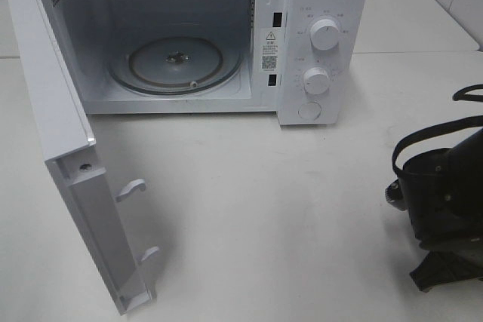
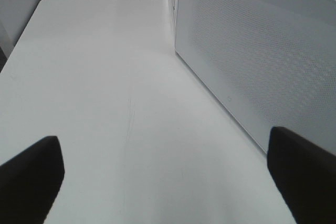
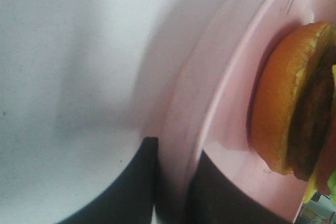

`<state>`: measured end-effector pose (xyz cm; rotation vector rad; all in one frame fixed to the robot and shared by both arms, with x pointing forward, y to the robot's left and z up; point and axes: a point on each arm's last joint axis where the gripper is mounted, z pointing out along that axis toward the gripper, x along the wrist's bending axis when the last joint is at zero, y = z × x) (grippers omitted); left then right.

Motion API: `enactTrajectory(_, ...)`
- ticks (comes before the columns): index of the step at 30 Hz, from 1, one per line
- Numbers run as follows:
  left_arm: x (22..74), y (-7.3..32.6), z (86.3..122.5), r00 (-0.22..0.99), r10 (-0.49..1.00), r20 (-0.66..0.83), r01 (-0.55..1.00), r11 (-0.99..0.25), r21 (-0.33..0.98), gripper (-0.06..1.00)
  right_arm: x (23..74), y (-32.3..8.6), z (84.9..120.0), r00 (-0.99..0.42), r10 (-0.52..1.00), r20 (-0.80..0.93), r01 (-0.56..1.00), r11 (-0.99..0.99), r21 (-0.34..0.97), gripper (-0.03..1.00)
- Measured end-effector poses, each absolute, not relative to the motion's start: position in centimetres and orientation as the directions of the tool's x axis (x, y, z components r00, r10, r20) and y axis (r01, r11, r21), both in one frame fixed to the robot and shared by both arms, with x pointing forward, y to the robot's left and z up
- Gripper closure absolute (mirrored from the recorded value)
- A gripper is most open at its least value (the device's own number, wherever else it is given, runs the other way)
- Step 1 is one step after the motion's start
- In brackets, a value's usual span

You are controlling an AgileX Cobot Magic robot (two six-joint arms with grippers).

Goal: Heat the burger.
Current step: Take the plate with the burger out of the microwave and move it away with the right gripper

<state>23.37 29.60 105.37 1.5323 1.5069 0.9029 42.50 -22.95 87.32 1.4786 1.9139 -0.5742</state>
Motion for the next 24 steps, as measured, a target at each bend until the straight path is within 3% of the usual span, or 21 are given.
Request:
enactTrajectory(10, 23.4, 29.6, 105.4, 0.041, 0.998, -0.038, 0.437, 0.017, 0.899, -0.05, 42.6, -22.7, 85.6, -0.169, 0.684, -0.709, 0.961, 0.273, 0.034, 0.81)
enactTrajectory(12, 23.4, 29.6, 105.4, 0.041, 0.998, -0.038, 0.437, 0.017, 0.899, -0.05, 42.7, -22.8, 85.7, -0.172, 0.679, -0.714, 0.960, 0.278, 0.033, 0.77)
enactTrajectory(17, 23.4, 29.6, 105.4, 0.041, 0.998, -0.038, 0.437, 0.017, 0.899, -0.05, 42.7, -22.7, 86.2, -0.173, 0.685, -0.707, 0.960, 0.278, 0.034, 0.53)
enactTrajectory(20, 23.4, 29.6, 105.4, 0.041, 0.998, -0.038, 0.437, 0.017, 0.899, -0.05, 42.7, -22.5, 87.0, -0.173, 0.711, -0.682, 0.959, 0.279, 0.047, 0.45)
enactTrajectory(24, 23.4, 29.6, 105.4, 0.041, 0.998, -0.038, 0.437, 0.017, 0.899, -0.05, 42.7, -22.2, 88.3, -0.174, 0.740, -0.649, 0.958, 0.281, 0.064, 0.40)
